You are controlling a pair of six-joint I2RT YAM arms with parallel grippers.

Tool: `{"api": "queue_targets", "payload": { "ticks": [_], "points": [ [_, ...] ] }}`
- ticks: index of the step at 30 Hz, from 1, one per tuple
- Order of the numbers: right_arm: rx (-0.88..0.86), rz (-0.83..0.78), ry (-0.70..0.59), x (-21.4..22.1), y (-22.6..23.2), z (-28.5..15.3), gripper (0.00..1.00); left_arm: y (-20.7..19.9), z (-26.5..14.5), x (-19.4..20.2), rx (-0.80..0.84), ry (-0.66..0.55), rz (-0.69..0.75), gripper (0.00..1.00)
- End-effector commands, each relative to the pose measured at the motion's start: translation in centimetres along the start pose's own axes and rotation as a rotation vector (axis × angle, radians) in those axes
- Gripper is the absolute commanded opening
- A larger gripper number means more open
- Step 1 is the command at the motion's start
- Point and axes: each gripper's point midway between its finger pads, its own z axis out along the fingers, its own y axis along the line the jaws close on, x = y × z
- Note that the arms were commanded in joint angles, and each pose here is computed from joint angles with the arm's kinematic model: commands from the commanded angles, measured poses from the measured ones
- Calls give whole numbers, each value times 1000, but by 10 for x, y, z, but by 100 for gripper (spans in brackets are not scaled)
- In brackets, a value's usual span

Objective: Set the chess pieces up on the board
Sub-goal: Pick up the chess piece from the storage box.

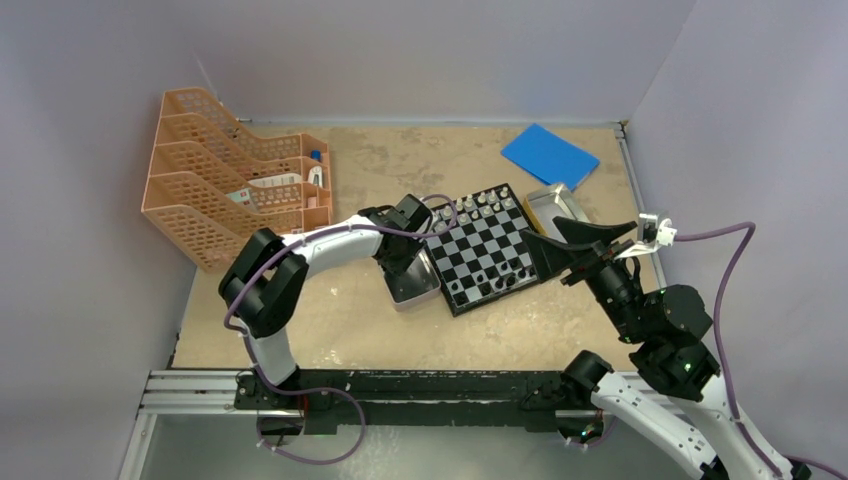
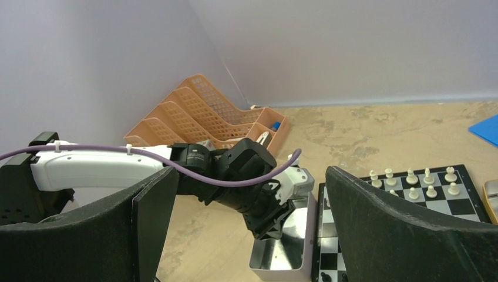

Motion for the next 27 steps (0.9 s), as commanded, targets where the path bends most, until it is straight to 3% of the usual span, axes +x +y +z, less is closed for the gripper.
{"api": "queue_targets", "payload": {
  "ticks": [1, 27],
  "points": [
    [-24, 1, -69, -23, 9, 1, 98, 14, -23, -30, -52, -119, 6, 38],
    [-7, -17, -73, -23, 5, 1, 99, 23, 11, -8, -124, -15, 56, 37]
  ]
}}
